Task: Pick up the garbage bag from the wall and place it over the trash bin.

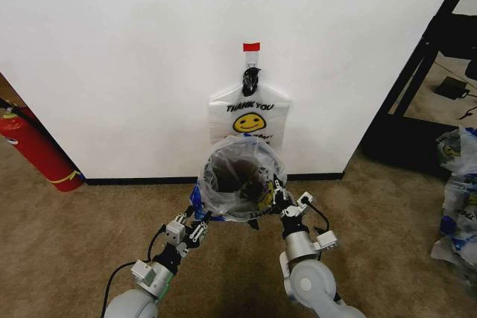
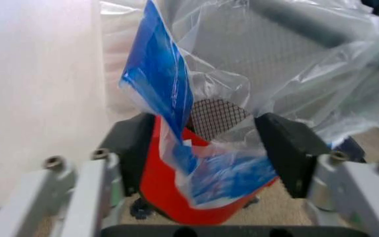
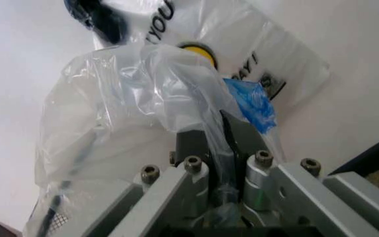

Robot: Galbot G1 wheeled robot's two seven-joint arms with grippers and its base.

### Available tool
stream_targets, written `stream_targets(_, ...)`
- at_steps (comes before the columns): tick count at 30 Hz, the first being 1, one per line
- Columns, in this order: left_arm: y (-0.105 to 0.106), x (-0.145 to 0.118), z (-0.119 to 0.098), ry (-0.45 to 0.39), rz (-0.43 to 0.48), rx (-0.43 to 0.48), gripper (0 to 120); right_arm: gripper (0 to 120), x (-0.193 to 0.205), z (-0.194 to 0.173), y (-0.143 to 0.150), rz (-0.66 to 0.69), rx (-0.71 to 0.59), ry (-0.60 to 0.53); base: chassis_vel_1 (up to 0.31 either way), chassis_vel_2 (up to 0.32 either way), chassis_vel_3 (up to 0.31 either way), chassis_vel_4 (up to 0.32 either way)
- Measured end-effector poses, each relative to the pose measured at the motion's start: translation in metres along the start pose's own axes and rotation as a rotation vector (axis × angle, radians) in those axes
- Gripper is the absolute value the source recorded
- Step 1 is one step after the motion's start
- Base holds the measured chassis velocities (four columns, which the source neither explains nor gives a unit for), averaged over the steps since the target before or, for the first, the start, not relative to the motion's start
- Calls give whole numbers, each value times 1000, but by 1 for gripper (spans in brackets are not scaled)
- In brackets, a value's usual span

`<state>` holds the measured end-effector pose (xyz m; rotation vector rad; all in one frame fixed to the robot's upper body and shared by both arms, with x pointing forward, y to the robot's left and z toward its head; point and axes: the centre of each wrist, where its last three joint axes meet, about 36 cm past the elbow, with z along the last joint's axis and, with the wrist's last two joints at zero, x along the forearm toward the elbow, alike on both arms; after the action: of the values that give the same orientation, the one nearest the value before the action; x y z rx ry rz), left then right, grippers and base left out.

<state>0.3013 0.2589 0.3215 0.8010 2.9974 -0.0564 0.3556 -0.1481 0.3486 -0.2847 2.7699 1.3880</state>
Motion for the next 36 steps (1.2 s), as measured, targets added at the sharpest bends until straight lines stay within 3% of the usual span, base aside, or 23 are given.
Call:
stream_targets(2,3,3,2,7,26,-7,78,1,-3,-3,-2,1,3,-9,0,0,0,0)
stream_targets(9,13,9,8,10,115,-20,100,1,-6,-10,-2,0,-2,-19,0,0,0,0)
stream_targets(13,15,9,8,-11,105,-22,108,1,-7,-14,-2,-1,-4,-28,0,0,0,0)
stream_targets(17,10,9,1,-54,15,-19,113,1,-8,-19,-3,2,-3,-39,0,0,0,0)
stream_targets(24,-8,0,-14,-68,-133,53,114,1,-5,-19,-1,3,-10,-39,0,0,0,0)
stream_targets(36,4,-7,-4,-44,-154,-2,101,1,4,-24,17,-21,-41,-31,0,0,0,0)
